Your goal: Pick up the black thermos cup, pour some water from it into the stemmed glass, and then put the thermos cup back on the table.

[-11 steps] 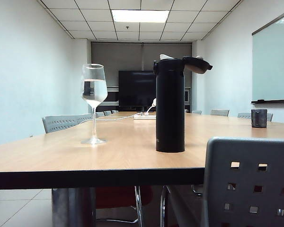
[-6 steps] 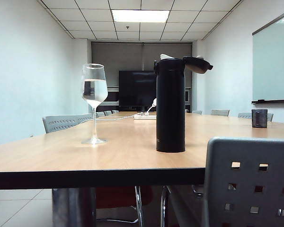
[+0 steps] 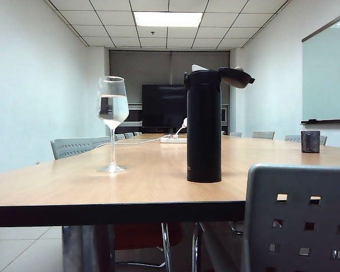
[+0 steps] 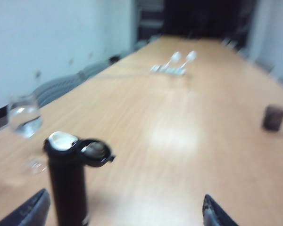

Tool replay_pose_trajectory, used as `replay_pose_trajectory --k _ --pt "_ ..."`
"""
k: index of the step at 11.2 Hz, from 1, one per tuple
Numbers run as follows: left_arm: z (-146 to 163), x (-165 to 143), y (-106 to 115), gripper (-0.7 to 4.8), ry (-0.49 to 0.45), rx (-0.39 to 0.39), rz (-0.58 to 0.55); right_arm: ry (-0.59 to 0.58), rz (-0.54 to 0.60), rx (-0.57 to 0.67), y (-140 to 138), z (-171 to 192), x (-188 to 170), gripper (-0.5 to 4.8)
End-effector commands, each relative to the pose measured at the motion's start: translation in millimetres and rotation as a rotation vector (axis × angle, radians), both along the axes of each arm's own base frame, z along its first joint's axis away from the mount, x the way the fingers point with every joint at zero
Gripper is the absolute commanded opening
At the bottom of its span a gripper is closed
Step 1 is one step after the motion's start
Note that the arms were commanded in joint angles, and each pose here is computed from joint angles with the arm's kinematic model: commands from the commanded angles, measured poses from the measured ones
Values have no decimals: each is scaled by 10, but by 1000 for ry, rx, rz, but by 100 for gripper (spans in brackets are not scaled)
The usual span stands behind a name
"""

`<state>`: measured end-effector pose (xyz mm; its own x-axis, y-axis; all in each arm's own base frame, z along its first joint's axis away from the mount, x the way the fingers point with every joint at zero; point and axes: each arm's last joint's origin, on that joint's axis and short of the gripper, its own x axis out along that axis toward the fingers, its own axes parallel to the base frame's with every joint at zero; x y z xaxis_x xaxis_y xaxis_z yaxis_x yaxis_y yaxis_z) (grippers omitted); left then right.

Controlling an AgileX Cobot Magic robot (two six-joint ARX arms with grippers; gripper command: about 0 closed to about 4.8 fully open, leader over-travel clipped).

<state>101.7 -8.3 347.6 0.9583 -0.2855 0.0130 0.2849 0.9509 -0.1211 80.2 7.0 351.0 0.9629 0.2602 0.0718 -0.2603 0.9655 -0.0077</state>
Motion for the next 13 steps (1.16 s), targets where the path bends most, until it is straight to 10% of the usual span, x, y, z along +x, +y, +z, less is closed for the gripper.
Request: replay_pose_trajectory --k 1,13 --pt "68 285 -15 479 10 -10 -35 -55 177 73 41 169 404 418" --pt "-669 1436 -1065 479 190 87 -242 275 325 -16 1031 -903 1890 420"
